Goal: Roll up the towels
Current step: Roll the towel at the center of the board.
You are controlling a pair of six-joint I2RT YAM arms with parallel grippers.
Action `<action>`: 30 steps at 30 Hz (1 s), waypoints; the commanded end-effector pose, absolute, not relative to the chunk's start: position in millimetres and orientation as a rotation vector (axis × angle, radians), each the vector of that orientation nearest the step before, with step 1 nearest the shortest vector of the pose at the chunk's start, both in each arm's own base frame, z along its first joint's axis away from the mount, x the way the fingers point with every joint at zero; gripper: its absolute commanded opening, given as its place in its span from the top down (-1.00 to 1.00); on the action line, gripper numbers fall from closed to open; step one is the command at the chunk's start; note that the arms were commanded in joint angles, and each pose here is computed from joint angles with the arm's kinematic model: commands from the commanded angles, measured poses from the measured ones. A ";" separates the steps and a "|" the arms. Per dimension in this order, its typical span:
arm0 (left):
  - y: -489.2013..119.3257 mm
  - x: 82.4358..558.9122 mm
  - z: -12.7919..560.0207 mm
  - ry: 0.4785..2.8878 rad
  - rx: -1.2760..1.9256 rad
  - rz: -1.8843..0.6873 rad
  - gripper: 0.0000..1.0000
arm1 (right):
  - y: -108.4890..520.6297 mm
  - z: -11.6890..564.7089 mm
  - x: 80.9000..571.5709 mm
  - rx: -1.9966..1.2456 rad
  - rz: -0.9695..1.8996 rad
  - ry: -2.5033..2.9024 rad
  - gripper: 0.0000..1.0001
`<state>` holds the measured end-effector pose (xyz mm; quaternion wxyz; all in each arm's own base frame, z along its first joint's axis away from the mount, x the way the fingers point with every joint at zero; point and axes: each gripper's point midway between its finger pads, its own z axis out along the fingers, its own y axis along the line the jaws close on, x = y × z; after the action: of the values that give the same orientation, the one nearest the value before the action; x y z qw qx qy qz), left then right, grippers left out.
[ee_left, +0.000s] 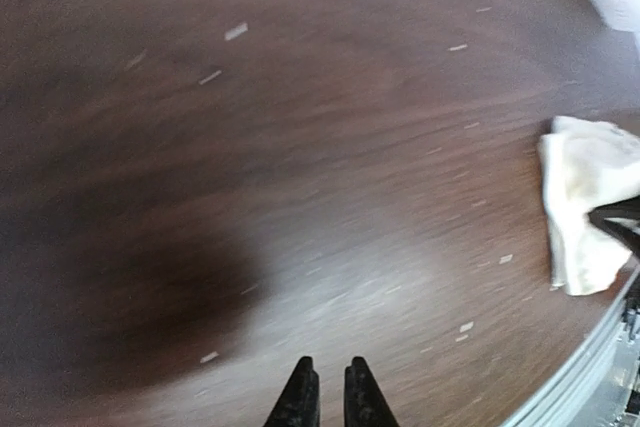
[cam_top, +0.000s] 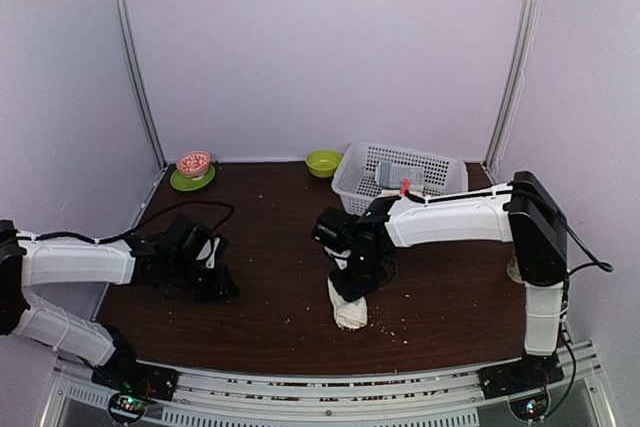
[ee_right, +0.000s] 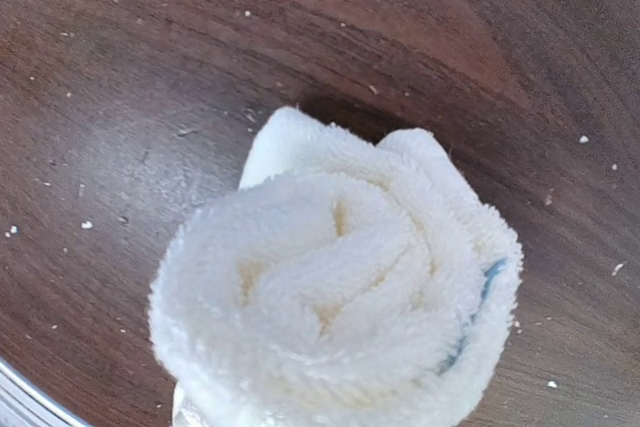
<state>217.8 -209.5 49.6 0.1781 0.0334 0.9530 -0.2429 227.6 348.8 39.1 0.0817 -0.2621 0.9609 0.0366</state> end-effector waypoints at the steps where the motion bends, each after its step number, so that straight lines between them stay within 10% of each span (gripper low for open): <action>1: -271.7 241.8 96.8 2.499 0.267 -0.905 0.77 | 298.7 11.8 234.0 -0.883 -0.306 2.860 1.00; 30: -443.3 251.3 102.5 2.343 0.472 -1.607 0.65 | 327.9 7.6 242.0 -0.700 0.064 2.908 1.00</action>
<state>249.1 -428.1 92.5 0.1288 0.1526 0.8282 -0.5237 242.5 343.8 37.0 0.0932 -0.2392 0.9651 0.0512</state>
